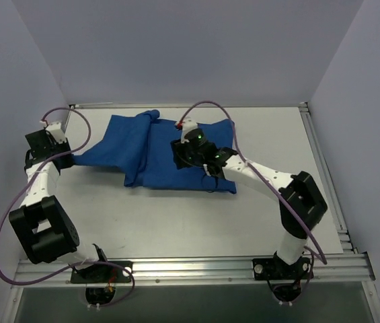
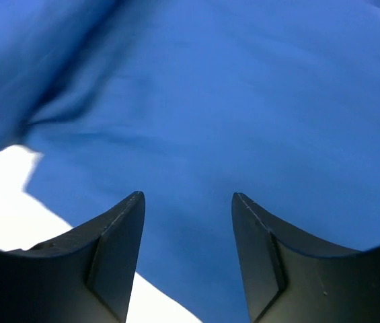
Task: Open and lay out the surgical kit
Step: Open the surgical kit at the center of the board.
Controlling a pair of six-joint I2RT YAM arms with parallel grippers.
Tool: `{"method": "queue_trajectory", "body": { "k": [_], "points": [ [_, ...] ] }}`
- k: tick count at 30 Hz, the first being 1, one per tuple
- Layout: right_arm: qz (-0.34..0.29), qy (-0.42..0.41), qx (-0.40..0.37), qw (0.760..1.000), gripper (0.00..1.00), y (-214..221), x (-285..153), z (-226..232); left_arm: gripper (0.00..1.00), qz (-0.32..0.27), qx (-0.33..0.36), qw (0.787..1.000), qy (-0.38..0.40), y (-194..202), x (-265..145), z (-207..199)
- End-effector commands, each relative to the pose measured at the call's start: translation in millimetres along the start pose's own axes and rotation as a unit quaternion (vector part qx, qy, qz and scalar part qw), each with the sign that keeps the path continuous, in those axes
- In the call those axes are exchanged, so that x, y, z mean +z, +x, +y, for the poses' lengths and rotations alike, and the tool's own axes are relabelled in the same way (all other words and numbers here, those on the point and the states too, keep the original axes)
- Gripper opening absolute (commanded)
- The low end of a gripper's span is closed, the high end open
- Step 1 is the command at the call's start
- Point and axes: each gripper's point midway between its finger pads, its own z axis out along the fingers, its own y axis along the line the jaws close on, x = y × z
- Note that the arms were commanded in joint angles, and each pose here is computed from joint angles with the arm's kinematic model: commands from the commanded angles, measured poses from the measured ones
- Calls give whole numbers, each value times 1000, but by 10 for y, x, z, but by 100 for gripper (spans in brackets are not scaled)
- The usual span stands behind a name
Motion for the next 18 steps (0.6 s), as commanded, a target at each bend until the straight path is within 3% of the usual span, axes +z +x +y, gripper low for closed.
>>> {"method": "queue_trajectory", "body": {
  "k": [1,8,14,18],
  "points": [
    [6,-13,-96,995,51,8,126,481,2,-34,2,998,-52,-33,-101,488],
    [47,-14,-255,966,60,391,393,1190,2,-1,27,993,-112,317,-54,939],
    [56,25,-305,950,61,509,476,1258,2,4,27,989,-149,354,-28,1202],
    [56,41,-328,942,60,563,506,1290,2,7,26,992,-123,372,52,1136]
  ]
}}
